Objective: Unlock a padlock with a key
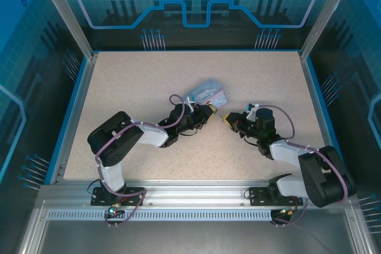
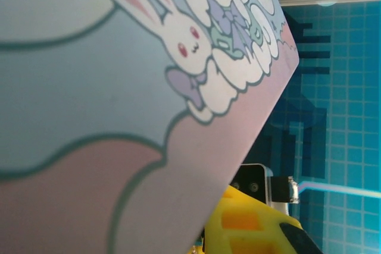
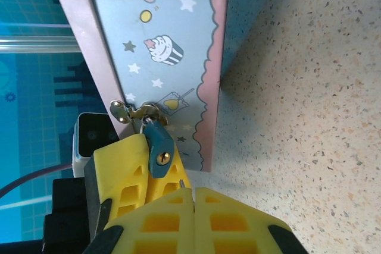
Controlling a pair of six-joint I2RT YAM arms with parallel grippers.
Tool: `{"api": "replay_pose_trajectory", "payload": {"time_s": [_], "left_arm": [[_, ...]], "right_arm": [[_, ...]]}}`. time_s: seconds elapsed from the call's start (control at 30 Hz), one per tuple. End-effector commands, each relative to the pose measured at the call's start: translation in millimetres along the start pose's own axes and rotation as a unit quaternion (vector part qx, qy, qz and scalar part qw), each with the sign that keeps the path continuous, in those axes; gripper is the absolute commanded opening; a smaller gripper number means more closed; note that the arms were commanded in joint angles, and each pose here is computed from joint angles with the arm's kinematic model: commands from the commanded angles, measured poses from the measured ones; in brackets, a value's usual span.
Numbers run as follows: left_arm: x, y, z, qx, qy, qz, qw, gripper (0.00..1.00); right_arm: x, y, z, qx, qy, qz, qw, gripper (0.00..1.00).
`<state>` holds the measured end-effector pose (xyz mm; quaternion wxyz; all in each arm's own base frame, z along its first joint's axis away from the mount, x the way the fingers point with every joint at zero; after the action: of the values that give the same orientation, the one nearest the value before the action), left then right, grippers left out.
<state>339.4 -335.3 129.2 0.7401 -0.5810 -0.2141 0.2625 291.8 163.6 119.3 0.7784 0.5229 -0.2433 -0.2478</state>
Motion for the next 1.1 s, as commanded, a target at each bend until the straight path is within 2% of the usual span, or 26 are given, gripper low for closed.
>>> {"api": "replay_pose_trajectory", "payload": {"time_s": [0.0,0.5,1.07], "left_arm": [[7,-33,8,-0.057,-0.019,0.007,0.998,0.00],[7,-36,9,-0.060,-0.021,0.007,0.998,0.00],[8,-38,9,-0.061,-0.022,0.006,0.998,0.00]], "right_arm": [[6,15,-5,0.018,-0.017,0.001,1.000,0.00],[7,30,-13,0.030,-0.022,0.002,0.999,0.00],[8,29,-17,0.027,-0.022,0.000,0.999,0.00]]}}
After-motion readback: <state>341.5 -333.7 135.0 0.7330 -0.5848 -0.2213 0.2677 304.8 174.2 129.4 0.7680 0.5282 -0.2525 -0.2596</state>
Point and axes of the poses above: each hand's point on the last joint's axis, 136 mm out from that joint toward the fingers, its own z axis back along the fingers, its own y axis along the line the jaws close on, x = y × z, the point moved 2 cm from there along z, back along the fingers, and after that the axes turned 3 degrees about z, right-handed, at the moved point
